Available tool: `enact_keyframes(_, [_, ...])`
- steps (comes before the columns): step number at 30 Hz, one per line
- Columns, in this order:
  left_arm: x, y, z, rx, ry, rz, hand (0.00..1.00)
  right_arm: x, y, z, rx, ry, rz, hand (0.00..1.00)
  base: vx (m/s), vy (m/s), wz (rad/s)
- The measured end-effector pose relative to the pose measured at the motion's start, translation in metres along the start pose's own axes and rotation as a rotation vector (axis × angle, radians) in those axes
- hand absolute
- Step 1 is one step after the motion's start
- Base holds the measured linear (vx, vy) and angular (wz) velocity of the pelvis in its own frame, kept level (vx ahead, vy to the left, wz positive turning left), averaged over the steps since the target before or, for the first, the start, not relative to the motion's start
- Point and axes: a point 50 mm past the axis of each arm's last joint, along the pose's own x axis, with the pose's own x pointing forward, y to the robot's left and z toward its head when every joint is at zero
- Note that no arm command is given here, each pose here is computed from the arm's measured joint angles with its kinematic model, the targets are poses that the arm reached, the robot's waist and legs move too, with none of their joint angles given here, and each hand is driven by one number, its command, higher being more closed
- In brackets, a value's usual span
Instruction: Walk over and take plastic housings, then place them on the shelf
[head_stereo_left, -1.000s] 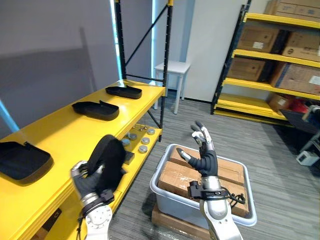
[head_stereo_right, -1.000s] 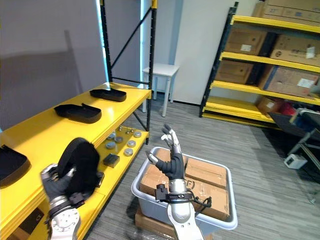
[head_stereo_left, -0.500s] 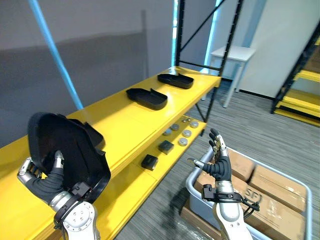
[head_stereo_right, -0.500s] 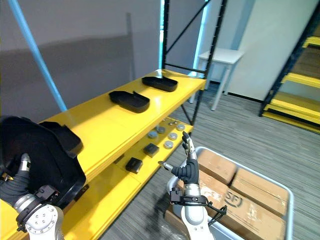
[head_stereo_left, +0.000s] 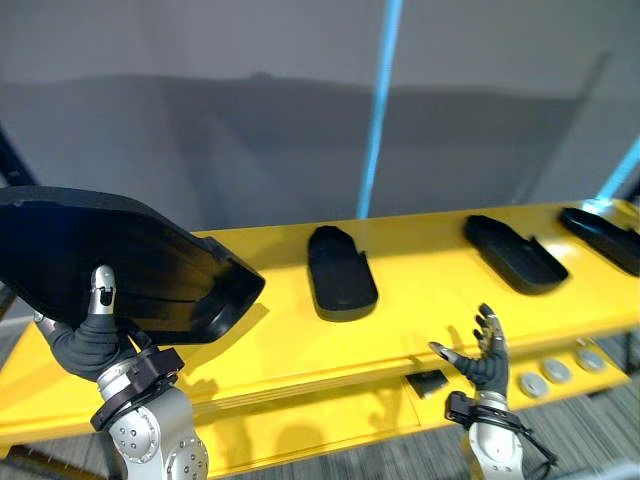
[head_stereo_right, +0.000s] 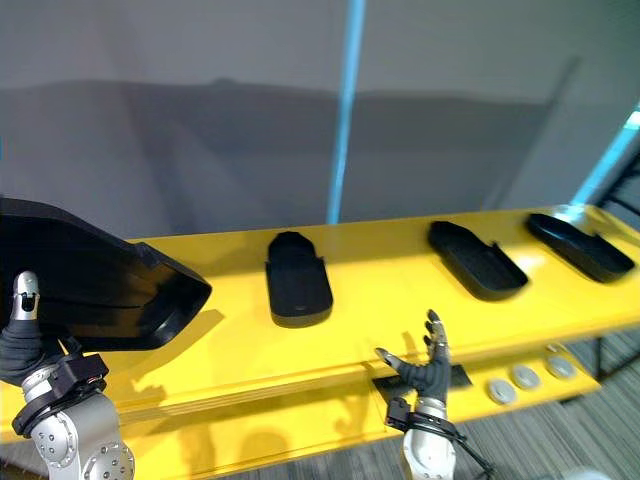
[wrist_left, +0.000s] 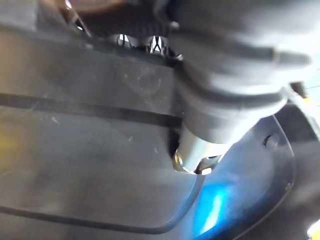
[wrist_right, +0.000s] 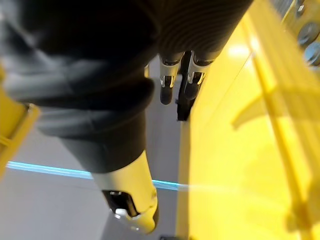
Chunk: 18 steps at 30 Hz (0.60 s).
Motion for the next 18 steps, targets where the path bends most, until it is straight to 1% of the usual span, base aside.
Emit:
enact_keyframes(1, [0.003, 0.000, 0.004, -0.013, -0.014, -0.029, 1.00, 0.001, -0.006, -0.001, -0.023, 0.003, -0.004, 0.00, 0.17, -0.201, 0.16])
enact_keyframes(4, [0.012, 0.003, 0.018, 0.018, -0.060, -0.102, 1.00, -0.001, -0.011, -0.003, -0.040, 0.014, -0.004, 0.00, 0.12, -0.121, 0.12])
enact_keyframes(7, [0.016, 0.012, 0.025, 0.072, -0.082, -0.099, 1.00, -0.005, -0.014, -0.006, -0.048, 0.028, 0.003, 0.00, 0.05, -0.002, 0.16])
enact_keyframes(10, [0.023, 0.018, 0.012, 0.118, -0.016, -0.112, 1.00, -0.009, -0.024, -0.011, -0.067, 0.051, -0.015, 0.00, 0.00, 0.091, 0.78])
enact_keyframes(13, [0.025, 0.030, 0.000, 0.171, 0.062, -0.087, 1.00, -0.007, -0.032, -0.010, -0.090, 0.045, -0.032, 0.00, 0.01, 0.130, 0.48])
enact_keyframes(15, [0.032, 0.038, -0.005, 0.249, 0.112, -0.116, 1.00, -0.006, -0.032, -0.006, -0.089, 0.027, -0.031, 0.00, 0.00, 0.241, 0.38])
enact_keyframes(17, [0.056, 0.048, -0.014, 0.403, 0.200, -0.186, 1.00, -0.005, -0.031, 0.002, -0.076, -0.007, -0.034, 0.00, -0.02, 0.211, 0.35])
enact_keyframes(18, [0.062, 0.050, -0.016, 0.440, 0.224, -0.200, 1.00, -0.005, -0.031, 0.003, -0.075, -0.009, -0.032, 0.00, -0.04, 0.148, 0.22])
